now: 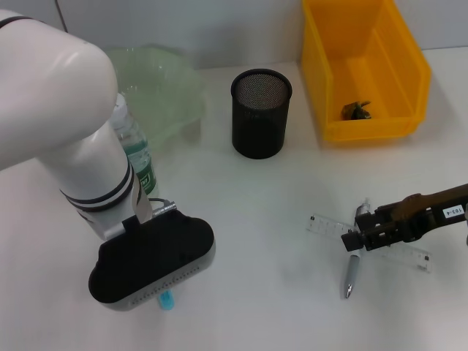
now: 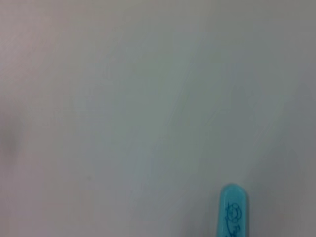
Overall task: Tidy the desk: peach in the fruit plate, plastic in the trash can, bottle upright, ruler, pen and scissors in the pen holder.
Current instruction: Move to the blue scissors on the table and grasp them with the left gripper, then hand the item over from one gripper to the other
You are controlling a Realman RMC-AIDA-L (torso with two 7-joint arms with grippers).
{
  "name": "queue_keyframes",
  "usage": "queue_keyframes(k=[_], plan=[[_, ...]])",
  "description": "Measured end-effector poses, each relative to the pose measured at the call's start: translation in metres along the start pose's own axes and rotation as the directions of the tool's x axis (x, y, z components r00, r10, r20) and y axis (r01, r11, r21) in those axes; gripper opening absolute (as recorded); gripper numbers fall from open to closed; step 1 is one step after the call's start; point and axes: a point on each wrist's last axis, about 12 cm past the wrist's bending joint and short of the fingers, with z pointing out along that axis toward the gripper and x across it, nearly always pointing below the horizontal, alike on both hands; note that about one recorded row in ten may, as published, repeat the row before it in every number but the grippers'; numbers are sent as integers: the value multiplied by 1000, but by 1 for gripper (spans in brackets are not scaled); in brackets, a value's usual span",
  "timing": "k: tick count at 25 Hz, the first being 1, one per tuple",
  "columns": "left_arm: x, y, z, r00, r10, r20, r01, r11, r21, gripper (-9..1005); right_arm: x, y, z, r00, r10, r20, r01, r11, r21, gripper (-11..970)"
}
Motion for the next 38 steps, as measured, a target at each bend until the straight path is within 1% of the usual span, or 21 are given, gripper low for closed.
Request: queue_keyframes(k=[10, 18, 21, 24, 34, 38], plan=[[0, 0, 2, 1000, -10, 8, 10, 1000, 7, 315, -1, 0, 0, 1000, -2, 0, 2, 1000, 0, 734], [0, 1, 3, 1000, -10, 7, 10, 1000, 6, 276, 0, 0, 0, 1000, -4, -1, 4, 1000, 0, 732], [-1, 2, 3, 1000, -25, 3, 25, 1000, 8, 262, 0, 0, 0, 1000, -4, -1, 4, 1000, -1, 732], [-1, 2, 3, 999, -38, 1, 38, 999, 5, 205, 0, 0, -1, 1000, -4, -1, 4, 1000, -1, 731], [-3, 0, 3, 998, -69, -3, 69, 998, -9, 205, -1, 0, -1, 1000, -7, -5, 7, 1000, 0, 729], [-1, -1, 2, 997, -71, -26, 71, 997, -20, 205, -1, 0, 0, 1000, -7, -5, 7, 1000, 0, 728]])
